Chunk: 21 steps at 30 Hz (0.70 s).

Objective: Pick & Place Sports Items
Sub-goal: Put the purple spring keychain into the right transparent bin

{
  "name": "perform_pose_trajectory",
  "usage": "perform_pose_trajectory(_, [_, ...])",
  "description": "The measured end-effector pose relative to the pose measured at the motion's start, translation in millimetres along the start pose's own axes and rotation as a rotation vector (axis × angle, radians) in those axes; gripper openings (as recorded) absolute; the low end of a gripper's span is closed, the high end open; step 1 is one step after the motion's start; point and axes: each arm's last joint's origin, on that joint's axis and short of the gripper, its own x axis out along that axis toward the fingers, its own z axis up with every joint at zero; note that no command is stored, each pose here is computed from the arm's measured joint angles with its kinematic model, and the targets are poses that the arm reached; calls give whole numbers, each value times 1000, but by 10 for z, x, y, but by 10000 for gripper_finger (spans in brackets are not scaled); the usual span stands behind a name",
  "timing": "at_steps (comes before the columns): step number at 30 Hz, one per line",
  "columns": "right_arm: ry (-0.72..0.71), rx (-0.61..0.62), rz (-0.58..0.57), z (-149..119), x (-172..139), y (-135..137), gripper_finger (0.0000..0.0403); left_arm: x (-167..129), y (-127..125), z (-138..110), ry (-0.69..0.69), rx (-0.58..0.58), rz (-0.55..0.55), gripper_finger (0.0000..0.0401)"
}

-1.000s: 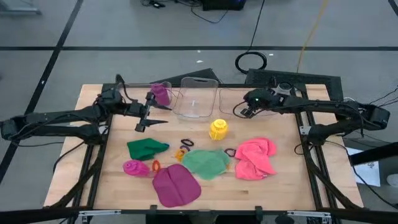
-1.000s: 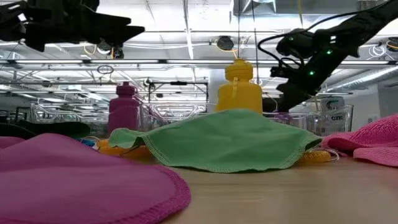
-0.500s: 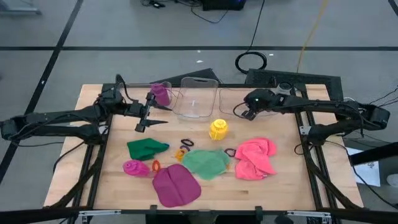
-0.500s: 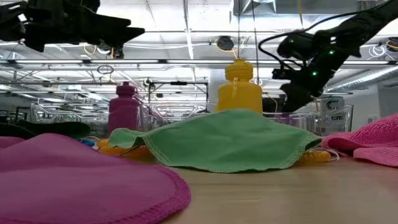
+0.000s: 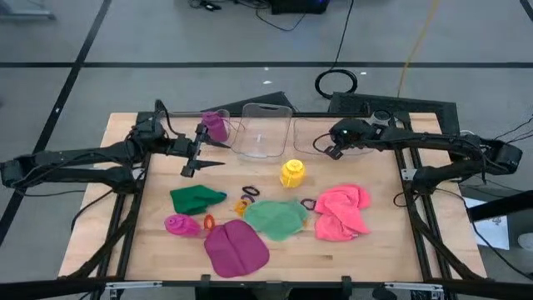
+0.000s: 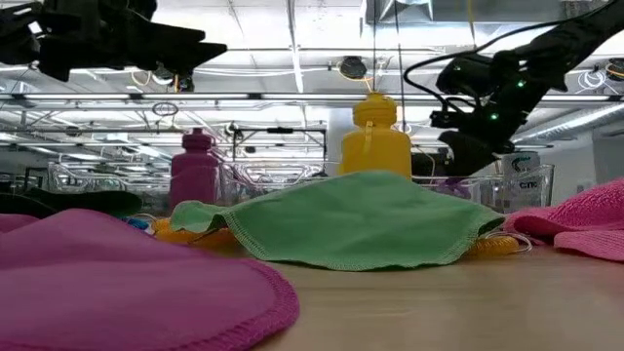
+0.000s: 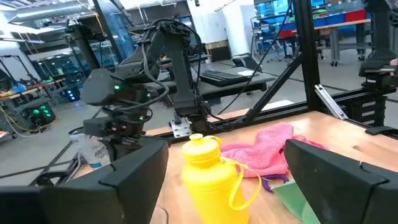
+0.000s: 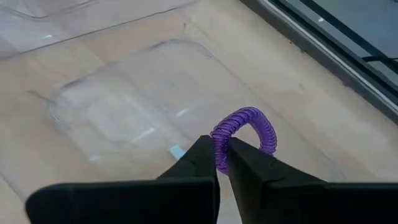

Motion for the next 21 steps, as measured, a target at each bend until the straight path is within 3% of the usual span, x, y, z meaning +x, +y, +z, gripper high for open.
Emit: perform_pose_trajectory(21, [-4, 11, -2, 4, 0, 0, 15, 0, 0, 0, 0, 1, 0, 269])
